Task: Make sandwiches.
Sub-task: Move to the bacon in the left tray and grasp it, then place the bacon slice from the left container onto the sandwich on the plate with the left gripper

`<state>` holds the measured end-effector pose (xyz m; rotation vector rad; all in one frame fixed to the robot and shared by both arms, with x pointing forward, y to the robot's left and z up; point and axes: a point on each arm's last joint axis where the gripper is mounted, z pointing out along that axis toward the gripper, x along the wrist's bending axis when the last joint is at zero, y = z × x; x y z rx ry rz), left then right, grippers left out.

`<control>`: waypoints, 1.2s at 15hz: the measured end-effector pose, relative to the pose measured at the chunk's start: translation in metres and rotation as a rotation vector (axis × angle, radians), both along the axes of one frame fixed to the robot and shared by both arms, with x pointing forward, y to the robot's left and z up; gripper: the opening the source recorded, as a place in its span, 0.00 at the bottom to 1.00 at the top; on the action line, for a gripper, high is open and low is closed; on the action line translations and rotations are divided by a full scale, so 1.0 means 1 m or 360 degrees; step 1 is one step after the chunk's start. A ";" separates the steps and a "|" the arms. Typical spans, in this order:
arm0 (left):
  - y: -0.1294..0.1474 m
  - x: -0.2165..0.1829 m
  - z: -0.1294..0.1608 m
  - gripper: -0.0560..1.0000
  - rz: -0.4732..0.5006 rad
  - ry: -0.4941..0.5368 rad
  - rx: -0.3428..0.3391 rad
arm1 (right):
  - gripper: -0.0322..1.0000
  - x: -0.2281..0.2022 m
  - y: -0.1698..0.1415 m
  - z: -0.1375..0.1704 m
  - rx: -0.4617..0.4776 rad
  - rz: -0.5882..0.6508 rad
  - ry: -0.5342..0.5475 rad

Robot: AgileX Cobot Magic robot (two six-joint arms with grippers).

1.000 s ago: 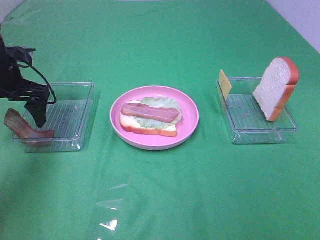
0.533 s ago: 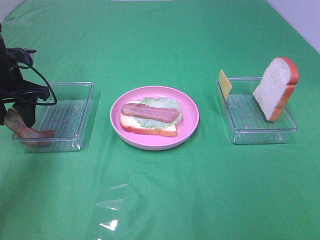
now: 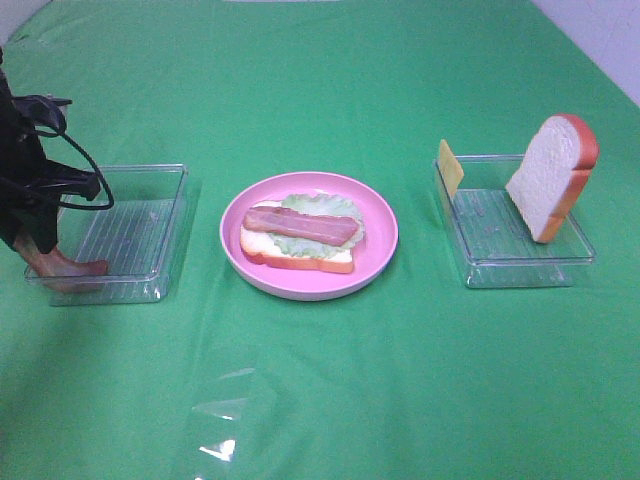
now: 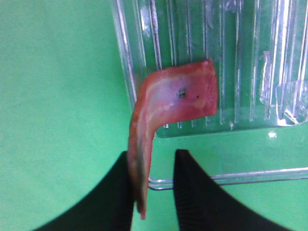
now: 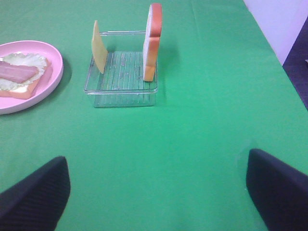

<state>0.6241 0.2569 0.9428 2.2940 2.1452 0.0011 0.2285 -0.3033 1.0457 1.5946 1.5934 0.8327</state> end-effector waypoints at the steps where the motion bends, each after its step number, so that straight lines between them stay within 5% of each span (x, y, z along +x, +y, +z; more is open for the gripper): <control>1: 0.000 0.000 0.000 0.13 0.0002 0.0000 0.0000 | 0.96 0.000 0.000 0.000 0.0000 0.0000 0.0000; 3: 0.000 0.000 0.000 0.05 0.0002 -0.0002 0.0000 | 0.96 0.000 0.000 0.000 0.0000 0.0000 0.0000; 8: -0.003 -0.002 0.011 0.05 -0.0046 -0.0038 -0.0061 | 0.96 0.000 0.000 0.000 0.0000 0.0000 0.0000; 15: -0.027 -0.003 0.094 0.05 -0.0106 -0.0357 -0.0351 | 0.96 0.000 0.000 0.000 0.0000 0.0000 0.0000; 18: -0.079 0.004 0.133 0.05 -0.0237 -0.0541 -0.0611 | 0.96 0.000 0.000 0.000 0.0000 0.0000 0.0000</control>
